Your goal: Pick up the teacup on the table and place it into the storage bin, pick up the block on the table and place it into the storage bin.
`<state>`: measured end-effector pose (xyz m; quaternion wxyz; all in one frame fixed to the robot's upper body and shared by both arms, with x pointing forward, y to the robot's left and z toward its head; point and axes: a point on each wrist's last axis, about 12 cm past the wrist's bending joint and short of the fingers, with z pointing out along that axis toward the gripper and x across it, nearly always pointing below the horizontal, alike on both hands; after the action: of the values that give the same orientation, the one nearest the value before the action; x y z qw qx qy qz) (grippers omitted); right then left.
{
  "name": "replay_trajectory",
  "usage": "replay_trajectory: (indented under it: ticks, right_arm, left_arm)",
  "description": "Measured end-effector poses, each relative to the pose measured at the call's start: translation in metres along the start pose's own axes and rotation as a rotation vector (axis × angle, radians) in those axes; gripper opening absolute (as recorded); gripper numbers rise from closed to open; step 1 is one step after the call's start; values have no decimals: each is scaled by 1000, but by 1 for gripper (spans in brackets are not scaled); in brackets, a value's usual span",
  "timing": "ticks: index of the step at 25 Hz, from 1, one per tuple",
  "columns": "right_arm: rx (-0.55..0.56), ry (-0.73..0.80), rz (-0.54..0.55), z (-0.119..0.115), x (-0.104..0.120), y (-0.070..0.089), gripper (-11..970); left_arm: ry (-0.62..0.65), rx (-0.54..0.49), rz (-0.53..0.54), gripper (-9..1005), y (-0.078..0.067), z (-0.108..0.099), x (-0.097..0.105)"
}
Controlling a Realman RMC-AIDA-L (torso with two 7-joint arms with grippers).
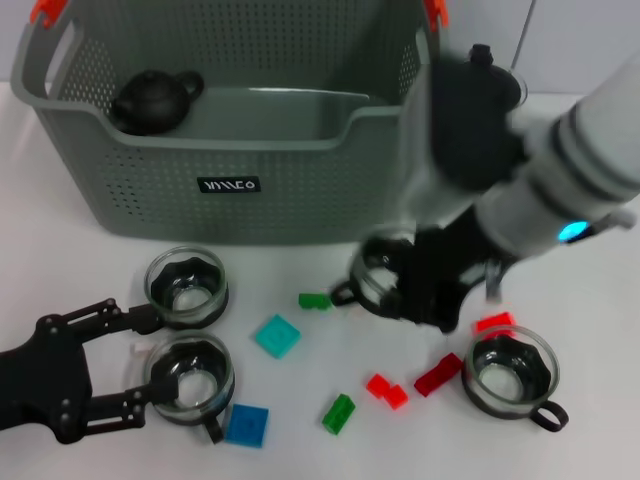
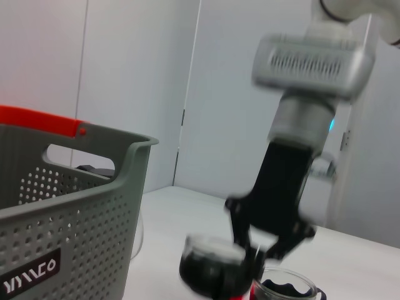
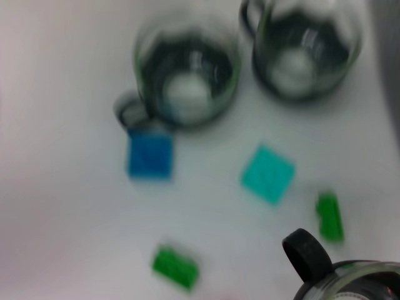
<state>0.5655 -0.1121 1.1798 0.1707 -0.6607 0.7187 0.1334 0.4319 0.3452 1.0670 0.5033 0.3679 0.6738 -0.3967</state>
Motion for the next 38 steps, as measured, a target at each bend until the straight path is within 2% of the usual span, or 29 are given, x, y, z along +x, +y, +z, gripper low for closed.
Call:
replay_trajectory:
  ticks: [4, 7, 10, 13, 16, 19, 26, 31, 38]
  right_arm:
    - [-121, -302, 6, -50, -6, 0, 55]
    - [-150, -533, 10, -81, -7, -4, 55]
    - [-95, -687, 17, -98, -10, -12, 56]
    - [43, -744, 44, -101, -20, -29, 57]
    - [169, -721, 75, -90, -44, -48, 57]
    - [262, -696, 172, -74, -73, -73, 58]
    - [375, -596, 346, -27, -115, -120, 59]
    - [497, -482, 422, 8, -115, -134, 60]
    - [484, -418, 458, 26, -96, -130, 62]
  left_arm:
    - [0, 0, 0, 825, 0, 0, 0]
    - [0, 0, 0, 825, 0, 0, 0]
    - [-4, -7, 0, 825, 0, -1, 0]
    - [-8, -11, 1, 825, 1, -1, -1]
    - [-11, -7, 2, 825, 1, 0, -1]
    - [-14, -6, 1, 825, 1, 1, -1]
    - [-30, -21, -15, 825, 0, 3, 1]
    - [-38, -25, -24, 824, -1, 4, 3]
    - [-39, -25, -29, 824, -2, 6, 4]
